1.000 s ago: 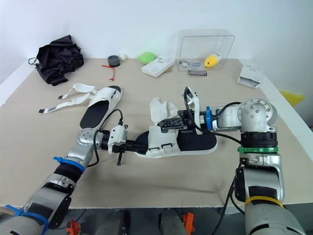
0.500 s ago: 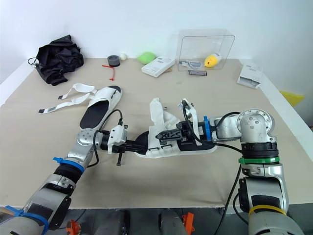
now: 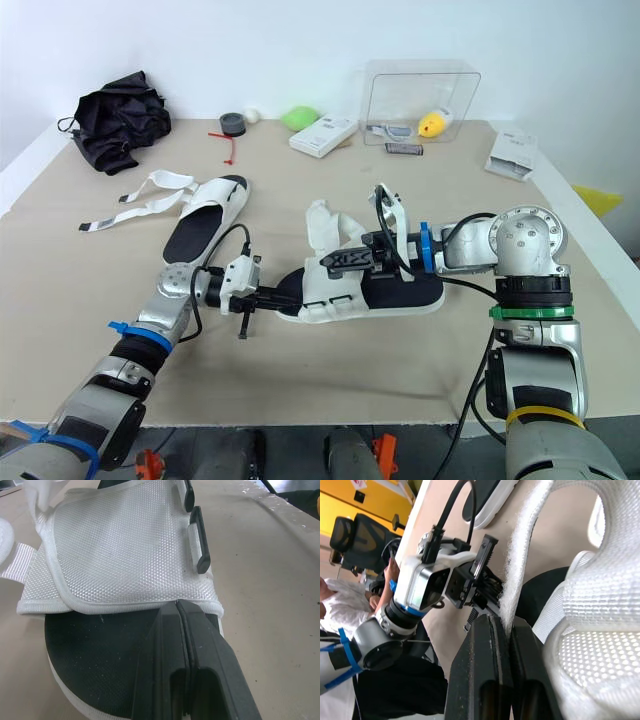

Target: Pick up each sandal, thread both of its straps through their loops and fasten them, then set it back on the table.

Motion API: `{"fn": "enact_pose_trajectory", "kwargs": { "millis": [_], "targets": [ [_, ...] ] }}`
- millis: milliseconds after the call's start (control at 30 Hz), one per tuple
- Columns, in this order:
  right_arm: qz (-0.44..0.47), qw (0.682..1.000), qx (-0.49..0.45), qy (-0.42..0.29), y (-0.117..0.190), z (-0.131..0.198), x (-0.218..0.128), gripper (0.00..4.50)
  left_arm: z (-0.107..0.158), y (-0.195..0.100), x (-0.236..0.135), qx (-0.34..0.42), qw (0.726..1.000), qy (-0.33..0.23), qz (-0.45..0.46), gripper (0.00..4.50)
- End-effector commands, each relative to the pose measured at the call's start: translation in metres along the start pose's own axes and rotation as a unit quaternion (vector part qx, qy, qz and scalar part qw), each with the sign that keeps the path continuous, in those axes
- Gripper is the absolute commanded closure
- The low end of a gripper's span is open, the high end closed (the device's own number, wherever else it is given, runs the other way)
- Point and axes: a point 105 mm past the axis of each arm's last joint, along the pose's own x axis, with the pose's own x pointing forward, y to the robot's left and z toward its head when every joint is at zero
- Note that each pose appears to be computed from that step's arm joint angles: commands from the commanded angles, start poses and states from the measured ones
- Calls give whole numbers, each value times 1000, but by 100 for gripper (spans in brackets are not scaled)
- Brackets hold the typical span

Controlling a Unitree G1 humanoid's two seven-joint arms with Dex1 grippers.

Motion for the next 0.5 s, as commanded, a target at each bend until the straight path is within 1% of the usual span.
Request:
{"fn": "enact_pose_trajectory", "kwargs": {
  "millis": [33, 200, 300, 400, 500],
  "targets": [
    [6, 1000, -6, -2, 1, -3, 1, 444, -27, -17, -1, -51, 998, 38, -17, 450],
    [5, 1000, -1, 21, -4, -24, 8, 444, -28, -17, -2, -51, 998, 39, -15, 450],
    [-9, 999, 10, 32, -12, -36, 9, 444, -27, -16, -2, -50, 998, 39, -15, 450],
    [-6, 1000, 13, 28, -12, -35, 6, 444, -27, -15, -2, -49, 998, 39, -15, 450],
    [8, 1000, 6, 23, -6, -32, 4, 444, -27, -15, -2, -49, 998, 40, -17, 450]
  ]
}}
